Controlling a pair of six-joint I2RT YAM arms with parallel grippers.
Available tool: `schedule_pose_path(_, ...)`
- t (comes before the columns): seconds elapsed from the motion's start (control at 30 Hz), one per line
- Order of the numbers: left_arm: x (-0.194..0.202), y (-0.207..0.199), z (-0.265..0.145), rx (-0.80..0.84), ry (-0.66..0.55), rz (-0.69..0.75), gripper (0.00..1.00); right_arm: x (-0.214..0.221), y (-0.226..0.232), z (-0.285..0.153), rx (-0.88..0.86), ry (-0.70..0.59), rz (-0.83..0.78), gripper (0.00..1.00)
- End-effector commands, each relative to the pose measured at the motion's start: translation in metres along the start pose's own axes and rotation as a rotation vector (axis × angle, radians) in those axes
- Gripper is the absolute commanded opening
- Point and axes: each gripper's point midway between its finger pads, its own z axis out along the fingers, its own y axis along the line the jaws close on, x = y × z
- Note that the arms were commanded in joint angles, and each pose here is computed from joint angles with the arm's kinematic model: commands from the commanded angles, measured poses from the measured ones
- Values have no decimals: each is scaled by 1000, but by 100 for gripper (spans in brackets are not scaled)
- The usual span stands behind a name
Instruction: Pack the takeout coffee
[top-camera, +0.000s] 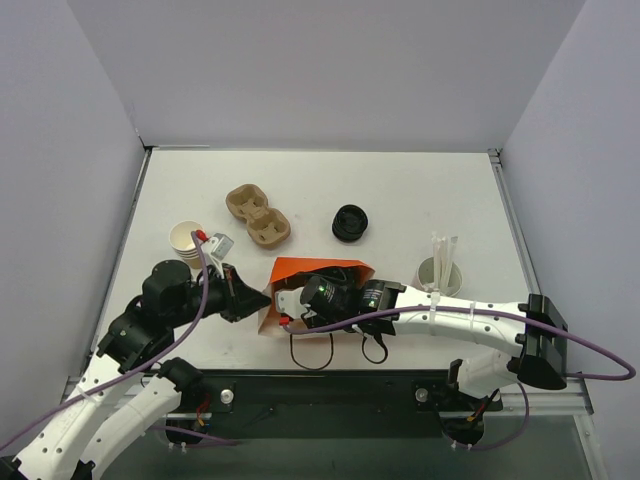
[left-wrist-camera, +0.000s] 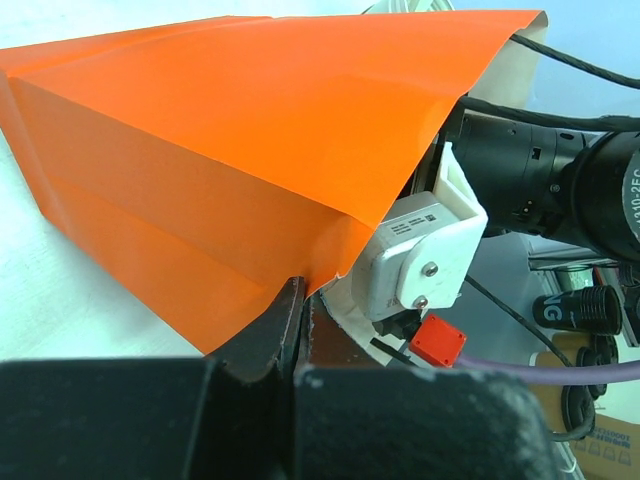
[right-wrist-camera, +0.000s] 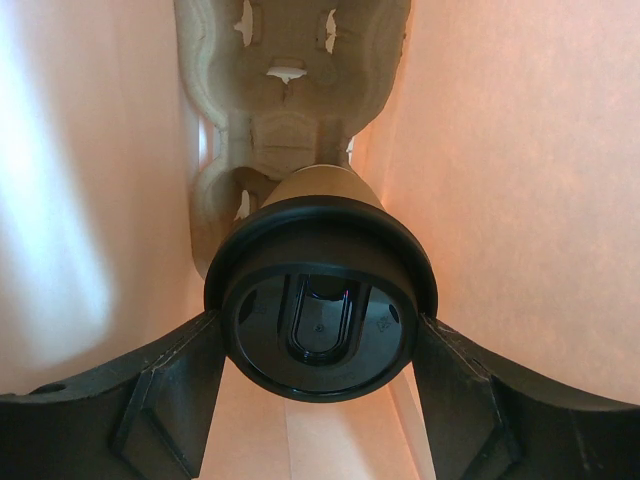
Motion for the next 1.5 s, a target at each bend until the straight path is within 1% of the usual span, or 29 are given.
schedule_pose_path(0.0, -20, -19, -3, 70, -54, 68, 0, 10, -2, 4, 8, 57, -61, 38)
schedule_pose_path(0.13, -26, -11, -3, 35, -94, 125, 0, 7, -10, 4, 22, 51, -74, 37)
schedule_pose_path(0.2, -37, -13, -2, 53, -170, 162, 0, 7, -15, 5, 34, 56, -73, 37)
schedule_pose_path(0.27, -41, -15, -3, 74, -219, 187, 0, 6, -16, 6, 38, 54, -68, 37)
schedule_pose_path(0.3, -40, -16, -3, 87, -223, 195, 0, 6, -17, 7, 39, 55, -71, 37)
schedule_pose_path(0.53, -20, -9, 3, 114, -159, 203, 0, 3, -29, -1, 76, 39, -30, 37)
schedule_pose_path(0.63, -16, -8, 5, 115, -145, 204, 0, -2, -34, -5, 82, 11, -5, 36)
schedule_pose_path(0.9, -14, -5, 6, 104, -122, 221, 0, -21, -29, -6, 31, -73, 41, 36)
schedule_pose_path(1.0, -15, -6, 6, 104, -119, 224, 0, -10, -21, 2, 19, -32, 23, 36)
schedule_pose_path(1.1, -13, -5, 6, 100, -108, 230, 0, 2, -17, 6, 7, -14, 39, 36)
schedule_pose_path(1.27, -10, -5, 6, 109, -105, 235, 0, 23, -24, 4, 29, 20, 35, 36)
schedule_pose_path(1.47, -13, -8, 7, 119, -101, 235, 0, 26, -25, 5, 15, 21, -3, 36)
